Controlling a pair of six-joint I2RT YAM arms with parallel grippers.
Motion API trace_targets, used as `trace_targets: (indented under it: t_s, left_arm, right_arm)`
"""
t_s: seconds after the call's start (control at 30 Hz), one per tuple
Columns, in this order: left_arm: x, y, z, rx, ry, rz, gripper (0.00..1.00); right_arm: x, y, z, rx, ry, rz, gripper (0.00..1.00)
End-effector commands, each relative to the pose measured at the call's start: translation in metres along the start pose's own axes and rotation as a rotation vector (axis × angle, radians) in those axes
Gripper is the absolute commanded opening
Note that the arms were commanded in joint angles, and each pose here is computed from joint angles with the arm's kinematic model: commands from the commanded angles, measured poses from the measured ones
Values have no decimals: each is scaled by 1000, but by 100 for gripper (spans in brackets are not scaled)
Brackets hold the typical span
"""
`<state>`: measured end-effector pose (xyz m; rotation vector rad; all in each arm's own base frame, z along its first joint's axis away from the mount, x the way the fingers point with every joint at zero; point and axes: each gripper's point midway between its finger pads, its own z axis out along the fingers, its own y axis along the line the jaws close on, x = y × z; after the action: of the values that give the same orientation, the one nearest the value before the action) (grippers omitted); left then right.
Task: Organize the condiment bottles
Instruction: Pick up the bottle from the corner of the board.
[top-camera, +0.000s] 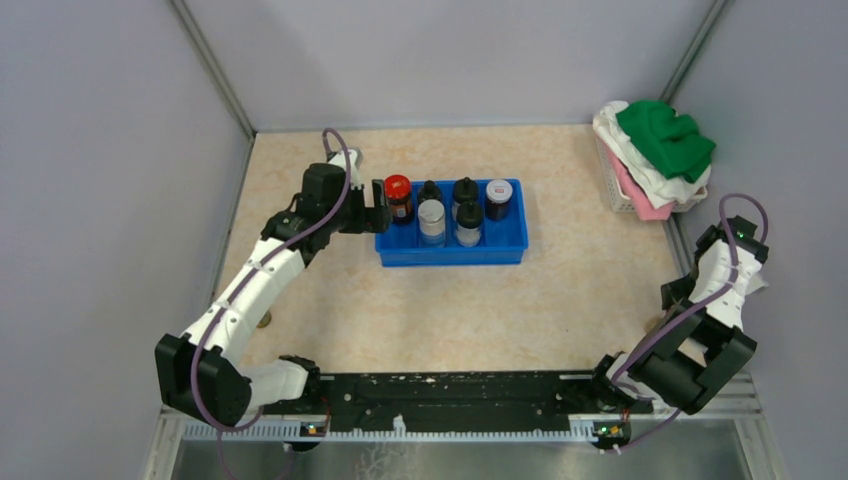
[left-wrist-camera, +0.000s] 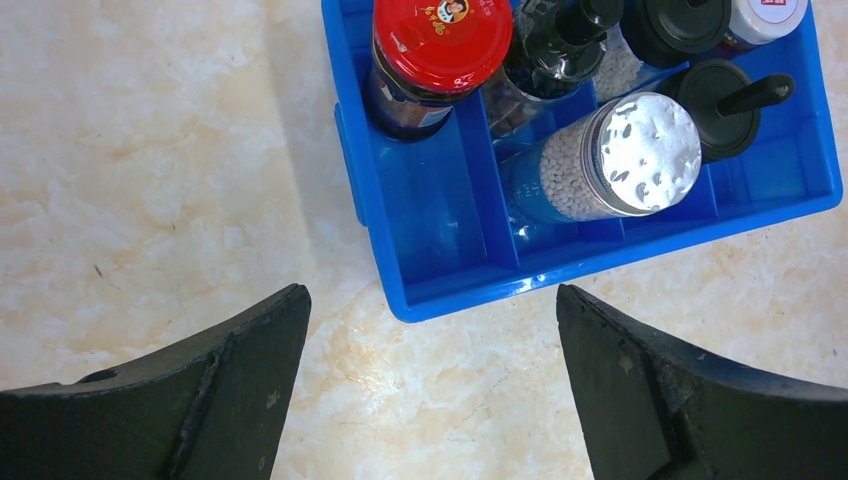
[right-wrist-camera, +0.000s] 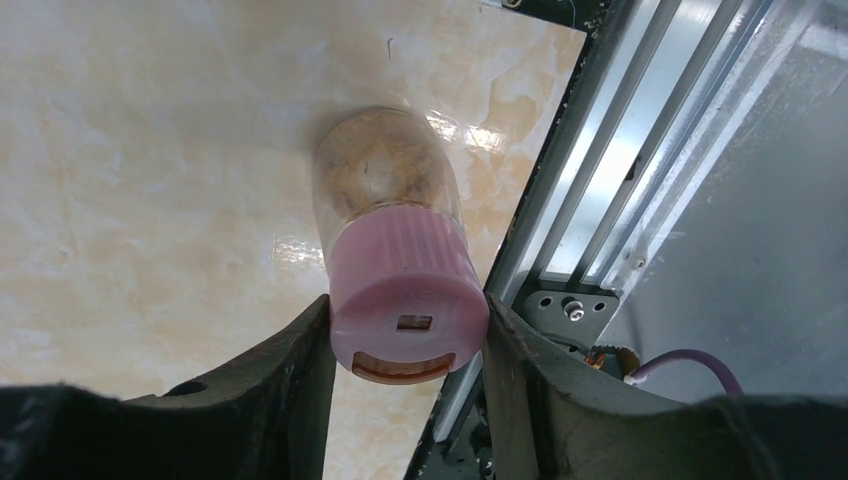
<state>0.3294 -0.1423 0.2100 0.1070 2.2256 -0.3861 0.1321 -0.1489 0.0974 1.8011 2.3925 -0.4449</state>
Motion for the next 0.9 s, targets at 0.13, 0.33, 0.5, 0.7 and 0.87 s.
trace_targets:
  t_s: [0.13,0.33,0.5,0.7,0.87]
  left_arm:
    - [-26,-4,-14,14,-91,15,99]
    - [-27,-5,-13,17,-94,10,99]
    - [-27,-4,-12,8,-95,10,99]
    - [-27,-3,-11,3,-90,11,99]
    - [-28,5,-11,-37,-95,16,99]
  right_arm:
    - [-7,4,1,-29,-25,3,3]
    - [-2,18,5,-95,-14,-20,0]
    - [1,39,5,-150,-20,-54,0]
    - [5,84,-12,-244,-62,-125,0]
    - [5,124,-29,-310,-113,-208,0]
